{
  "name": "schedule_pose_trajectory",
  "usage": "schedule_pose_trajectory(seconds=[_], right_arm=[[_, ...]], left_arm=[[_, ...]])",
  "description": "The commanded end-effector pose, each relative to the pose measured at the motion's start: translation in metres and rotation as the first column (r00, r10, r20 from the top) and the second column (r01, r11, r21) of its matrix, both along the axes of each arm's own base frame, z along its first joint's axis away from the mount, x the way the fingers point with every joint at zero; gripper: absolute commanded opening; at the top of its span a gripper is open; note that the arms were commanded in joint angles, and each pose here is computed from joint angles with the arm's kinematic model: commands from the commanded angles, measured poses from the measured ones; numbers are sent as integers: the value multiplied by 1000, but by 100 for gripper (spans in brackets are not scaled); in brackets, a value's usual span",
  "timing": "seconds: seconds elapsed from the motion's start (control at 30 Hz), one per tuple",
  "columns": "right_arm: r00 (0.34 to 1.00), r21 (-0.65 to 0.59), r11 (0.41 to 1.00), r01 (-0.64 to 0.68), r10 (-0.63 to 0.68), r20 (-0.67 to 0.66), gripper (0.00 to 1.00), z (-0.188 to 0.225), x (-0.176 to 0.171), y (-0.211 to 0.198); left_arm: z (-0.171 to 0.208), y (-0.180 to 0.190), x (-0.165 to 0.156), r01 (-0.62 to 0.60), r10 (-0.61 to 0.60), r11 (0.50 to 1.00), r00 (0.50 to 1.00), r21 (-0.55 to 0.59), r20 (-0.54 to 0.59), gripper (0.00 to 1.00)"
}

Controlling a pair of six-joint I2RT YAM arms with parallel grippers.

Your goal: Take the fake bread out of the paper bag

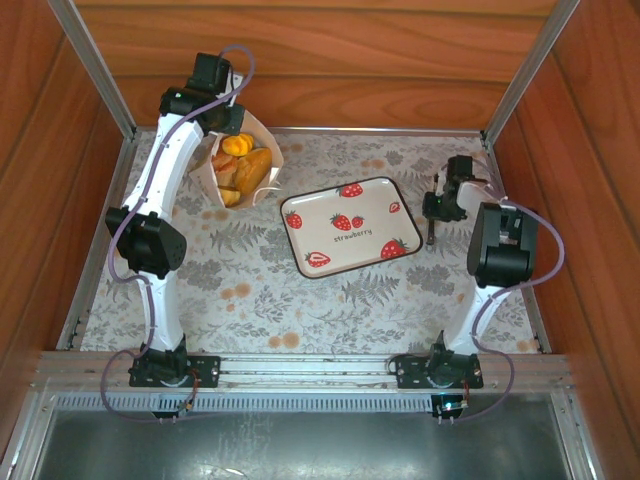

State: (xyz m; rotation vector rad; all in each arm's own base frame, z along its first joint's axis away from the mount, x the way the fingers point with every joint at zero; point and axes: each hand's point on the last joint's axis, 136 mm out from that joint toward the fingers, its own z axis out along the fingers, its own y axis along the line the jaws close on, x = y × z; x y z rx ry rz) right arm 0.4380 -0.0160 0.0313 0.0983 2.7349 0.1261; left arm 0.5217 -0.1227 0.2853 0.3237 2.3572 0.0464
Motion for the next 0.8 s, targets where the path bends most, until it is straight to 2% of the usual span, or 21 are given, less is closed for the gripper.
schedule_pose_trajectory(seconds=[0.0, 0.43, 0.63, 0.77], right_arm=[[988, 3, 1000, 2, -3, 152, 0, 24, 14, 4], [961, 6, 1000, 3, -4, 276, 0, 33, 3, 6], [934, 14, 999, 32, -35, 355, 0, 73, -4, 5], [942, 59, 998, 4, -23, 335, 0, 96, -12, 15]], left_arm=[[7, -3, 2, -7, 7, 1000, 1000, -23, 25, 0], [11, -1, 1, -14, 15, 1000, 999, -22, 35, 0], [9, -4, 0, -7, 8, 999, 1000, -35, 26, 0], [9, -2, -4, -11, 11, 999, 1000, -35, 20, 0]])
